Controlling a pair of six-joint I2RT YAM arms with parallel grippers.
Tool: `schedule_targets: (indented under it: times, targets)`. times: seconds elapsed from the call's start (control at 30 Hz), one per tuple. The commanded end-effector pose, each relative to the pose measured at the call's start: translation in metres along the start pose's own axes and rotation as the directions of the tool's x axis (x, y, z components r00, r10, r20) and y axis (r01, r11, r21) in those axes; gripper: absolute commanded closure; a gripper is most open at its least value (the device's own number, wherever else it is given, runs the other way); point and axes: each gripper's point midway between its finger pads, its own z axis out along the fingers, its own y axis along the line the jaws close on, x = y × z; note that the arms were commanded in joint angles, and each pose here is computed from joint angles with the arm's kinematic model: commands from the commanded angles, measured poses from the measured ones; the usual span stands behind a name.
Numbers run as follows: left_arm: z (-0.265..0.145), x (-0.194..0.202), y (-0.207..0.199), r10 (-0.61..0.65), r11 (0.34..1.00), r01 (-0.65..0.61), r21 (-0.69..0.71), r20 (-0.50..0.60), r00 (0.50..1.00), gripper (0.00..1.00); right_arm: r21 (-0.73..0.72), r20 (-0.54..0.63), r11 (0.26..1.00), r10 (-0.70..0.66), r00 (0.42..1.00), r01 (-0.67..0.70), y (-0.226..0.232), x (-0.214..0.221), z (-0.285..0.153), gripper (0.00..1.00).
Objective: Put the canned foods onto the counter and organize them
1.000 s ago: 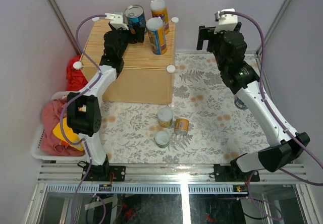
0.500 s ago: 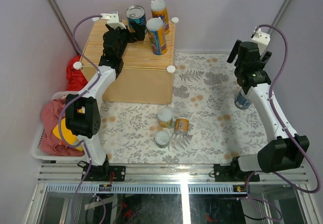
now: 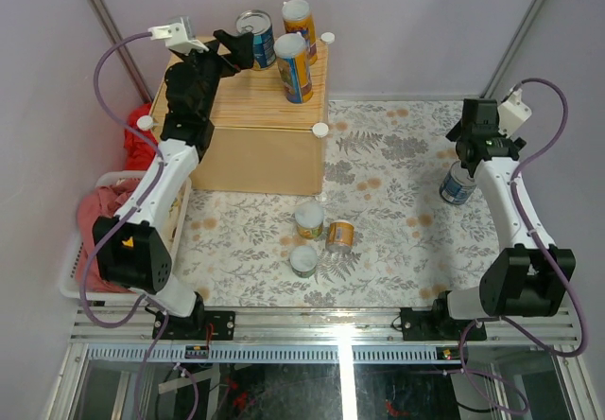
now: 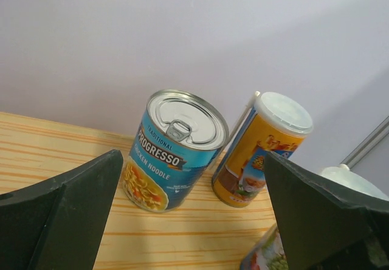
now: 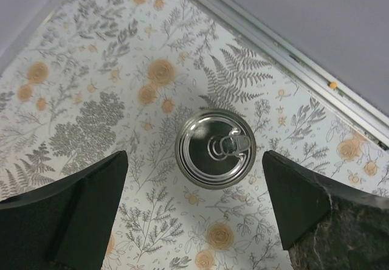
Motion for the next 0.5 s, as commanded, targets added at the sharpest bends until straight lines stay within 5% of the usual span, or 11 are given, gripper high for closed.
schedule_targets:
  times: [0.0, 0.47]
  targets:
    - [-0.015, -0.001, -0.002, -0.064, 0.997, 0.064, -0.038, -0.019, 0.998, 0.0, 0.047, -0.07, 0.998, 0.046, 0.996, -0.043, -0.008, 0.021, 0.012, 0.01]
    - [-0.052, -0.016, -0.013, -0.097, 0.995, 0.095, -0.036, -0.029, 0.995, 0.0, 0.073, -0.167, 0.997, 0.015, 0.986, -0.003, -0.012, 0.065, 0.042, 0.01]
